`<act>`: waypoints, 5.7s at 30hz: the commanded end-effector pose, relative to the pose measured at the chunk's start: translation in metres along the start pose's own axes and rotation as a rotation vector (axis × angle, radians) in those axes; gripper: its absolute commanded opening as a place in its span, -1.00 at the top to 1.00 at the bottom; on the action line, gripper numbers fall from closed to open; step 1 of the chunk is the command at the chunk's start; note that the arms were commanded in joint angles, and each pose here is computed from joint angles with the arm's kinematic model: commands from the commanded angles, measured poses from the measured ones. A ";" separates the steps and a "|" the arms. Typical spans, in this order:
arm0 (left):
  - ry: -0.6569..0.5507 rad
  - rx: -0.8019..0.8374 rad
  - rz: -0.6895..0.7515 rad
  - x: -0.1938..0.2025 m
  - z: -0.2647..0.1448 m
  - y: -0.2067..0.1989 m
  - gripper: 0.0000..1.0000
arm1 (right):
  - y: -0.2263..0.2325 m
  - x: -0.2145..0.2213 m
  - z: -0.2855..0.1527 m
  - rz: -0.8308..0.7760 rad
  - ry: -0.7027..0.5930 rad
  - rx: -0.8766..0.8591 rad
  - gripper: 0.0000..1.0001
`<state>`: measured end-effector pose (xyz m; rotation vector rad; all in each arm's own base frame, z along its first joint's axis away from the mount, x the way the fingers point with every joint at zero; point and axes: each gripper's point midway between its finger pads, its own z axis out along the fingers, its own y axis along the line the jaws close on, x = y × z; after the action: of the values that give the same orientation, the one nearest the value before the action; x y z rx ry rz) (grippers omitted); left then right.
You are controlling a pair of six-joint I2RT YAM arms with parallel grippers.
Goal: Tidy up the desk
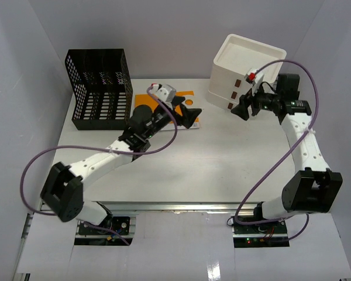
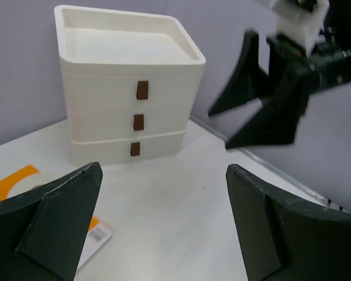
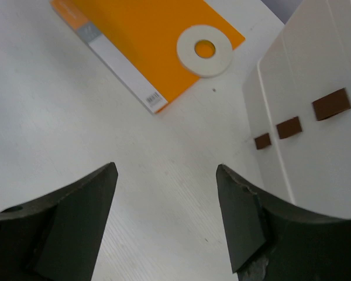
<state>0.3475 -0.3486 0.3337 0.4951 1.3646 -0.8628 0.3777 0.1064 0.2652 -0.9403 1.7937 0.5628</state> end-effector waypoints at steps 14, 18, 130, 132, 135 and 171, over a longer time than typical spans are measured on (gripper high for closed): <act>0.411 -0.114 0.234 0.080 -0.168 0.025 -0.96 | -0.126 -0.077 0.038 -0.453 0.185 0.377 -0.64; 0.420 -0.122 0.242 0.081 -0.168 0.027 -0.96 | -0.144 -0.075 0.044 -0.459 0.197 0.402 -0.64; 0.259 -0.139 -0.043 0.262 0.145 0.036 -0.36 | 0.005 0.021 0.051 -0.067 0.092 0.000 0.24; 0.255 -0.133 -0.042 0.260 0.149 0.035 -0.22 | 0.005 0.022 0.051 -0.064 0.092 -0.003 0.24; 0.250 -0.122 -0.045 0.259 0.153 0.033 0.29 | 0.005 0.024 0.052 -0.062 0.095 -0.004 0.24; 0.281 0.095 0.001 0.189 0.057 -0.028 -0.71 | -0.018 0.029 0.020 -0.043 0.098 0.105 -0.21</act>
<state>0.3633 -0.4429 0.0750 0.6872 1.7605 -0.8163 0.4324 0.1102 0.2576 -0.9976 1.6909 0.3267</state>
